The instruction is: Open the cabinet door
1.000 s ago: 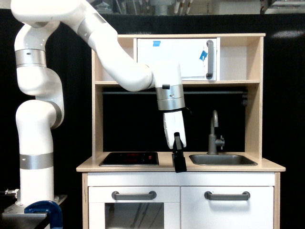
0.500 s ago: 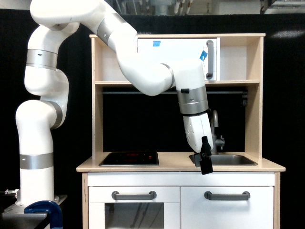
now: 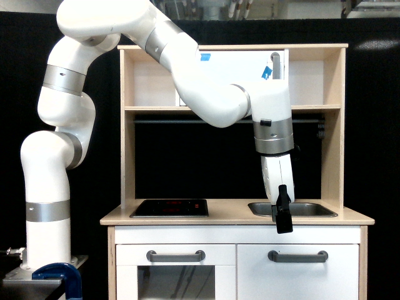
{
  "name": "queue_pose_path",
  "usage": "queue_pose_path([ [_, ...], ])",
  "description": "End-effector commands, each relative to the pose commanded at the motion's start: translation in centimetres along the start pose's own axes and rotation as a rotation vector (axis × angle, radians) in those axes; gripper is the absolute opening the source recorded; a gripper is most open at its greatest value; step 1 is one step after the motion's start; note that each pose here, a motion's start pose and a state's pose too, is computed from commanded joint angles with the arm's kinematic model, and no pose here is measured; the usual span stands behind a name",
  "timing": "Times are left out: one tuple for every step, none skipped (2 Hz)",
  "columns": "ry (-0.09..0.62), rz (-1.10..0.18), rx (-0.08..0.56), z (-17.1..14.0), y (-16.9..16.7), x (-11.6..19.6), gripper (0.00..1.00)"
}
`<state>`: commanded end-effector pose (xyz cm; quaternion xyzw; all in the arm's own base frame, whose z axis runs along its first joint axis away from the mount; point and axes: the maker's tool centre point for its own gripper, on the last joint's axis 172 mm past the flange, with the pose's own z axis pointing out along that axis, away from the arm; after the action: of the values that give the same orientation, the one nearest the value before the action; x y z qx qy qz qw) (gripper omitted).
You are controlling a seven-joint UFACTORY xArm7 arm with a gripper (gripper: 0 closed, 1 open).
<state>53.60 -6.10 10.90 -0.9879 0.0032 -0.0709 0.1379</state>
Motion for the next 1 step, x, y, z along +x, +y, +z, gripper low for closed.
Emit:
queue_pose_path([
  [-0.050,-0.147,0.118,0.97,-1.67,2.61,1.00],
])
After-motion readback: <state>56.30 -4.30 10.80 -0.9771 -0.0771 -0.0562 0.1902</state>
